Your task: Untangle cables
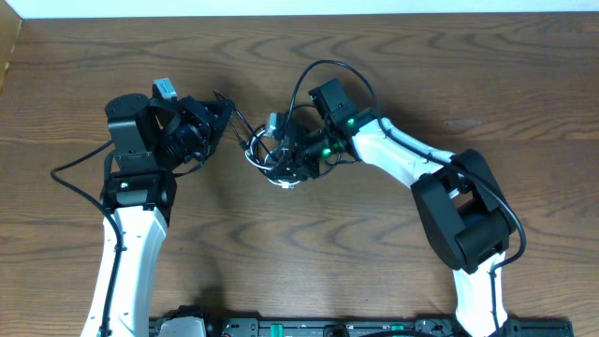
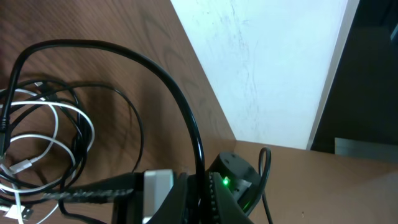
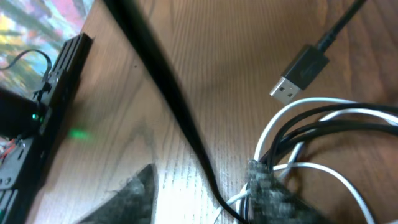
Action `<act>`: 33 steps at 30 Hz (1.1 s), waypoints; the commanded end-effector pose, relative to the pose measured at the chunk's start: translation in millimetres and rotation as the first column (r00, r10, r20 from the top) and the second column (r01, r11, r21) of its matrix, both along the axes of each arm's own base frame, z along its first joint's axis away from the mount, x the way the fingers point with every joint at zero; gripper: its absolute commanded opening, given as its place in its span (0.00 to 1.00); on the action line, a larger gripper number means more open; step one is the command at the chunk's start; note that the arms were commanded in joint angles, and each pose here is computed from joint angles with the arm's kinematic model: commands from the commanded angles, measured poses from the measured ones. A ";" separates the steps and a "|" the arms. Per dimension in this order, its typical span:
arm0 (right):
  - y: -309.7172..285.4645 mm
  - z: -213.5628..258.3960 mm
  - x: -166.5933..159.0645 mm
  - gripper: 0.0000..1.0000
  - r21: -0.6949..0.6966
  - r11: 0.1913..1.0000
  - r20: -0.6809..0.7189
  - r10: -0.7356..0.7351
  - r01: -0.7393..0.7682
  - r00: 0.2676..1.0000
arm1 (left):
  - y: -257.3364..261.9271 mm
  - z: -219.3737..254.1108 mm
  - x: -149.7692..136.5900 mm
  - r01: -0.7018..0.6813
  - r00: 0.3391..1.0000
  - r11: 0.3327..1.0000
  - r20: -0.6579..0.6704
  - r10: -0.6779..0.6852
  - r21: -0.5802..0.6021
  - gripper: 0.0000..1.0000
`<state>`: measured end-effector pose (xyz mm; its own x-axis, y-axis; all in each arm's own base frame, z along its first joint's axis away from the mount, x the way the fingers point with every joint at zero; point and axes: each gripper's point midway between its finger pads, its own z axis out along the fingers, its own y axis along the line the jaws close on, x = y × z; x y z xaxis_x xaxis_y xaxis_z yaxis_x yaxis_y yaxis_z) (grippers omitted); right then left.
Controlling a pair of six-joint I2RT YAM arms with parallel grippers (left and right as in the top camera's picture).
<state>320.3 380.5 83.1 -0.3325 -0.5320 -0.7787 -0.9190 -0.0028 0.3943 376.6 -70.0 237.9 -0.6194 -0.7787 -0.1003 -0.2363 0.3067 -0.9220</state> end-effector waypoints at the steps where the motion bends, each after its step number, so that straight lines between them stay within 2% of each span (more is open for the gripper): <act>1: 5.2 3.3 -1.0 0.31 0.005 1.000 0.028 0.015 -0.015 1.000 | 1.7 4.9 -0.7 -0.005 1.000 1.000 0.017 0.005 -0.001 0.07; 12: 3.9 -3.5 3.7 0.01 -0.039 0.999 0.043 -0.014 0.016 0.999 | 1.6 6.9 0.3 -0.004 1.000 1.000 0.028 0.004 0.000 0.07; 17: 3.6 -3.7 3.6 0.01 -0.046 0.998 0.015 -0.031 0.032 0.999 | 9.3 5.0 4.6 -0.049 0.998 0.998 0.030 0.049 0.025 0.07; 21: -0.4 -3.6 8.2 0.01 -0.074 0.992 -0.084 -0.108 0.102 0.991 | 19.4 -2.2 9.9 -0.098 0.995 0.992 0.029 0.096 0.076 0.08; 23: -3.2 -2.7 11.2 0.01 -0.085 0.987 -0.139 -0.148 0.137 0.979 | 22.8 -9.8 11.0 -0.100 0.995 0.988 0.025 0.098 0.118 0.17; 26: -5.6 2.9 13.1 0.01 -0.066 0.987 -0.191 -0.159 0.149 0.969 | 24.3 -28.2 8.9 -0.069 0.997 0.981 -0.008 0.072 0.181 0.44; 27: -6.5 5.3 14.3 0.01 -0.058 0.986 -0.210 -0.164 0.155 0.964 | 24.7 -35.5 7.4 -0.056 0.998 0.978 -0.026 0.063 0.201 0.49; 33: -9.2 15.5 31.4 0.01 -0.050 0.968 -0.308 -0.248 0.245 0.919 | 20.3 -87.1 -7.6 0.067 0.983 0.959 -0.180 -0.017 0.276 0.51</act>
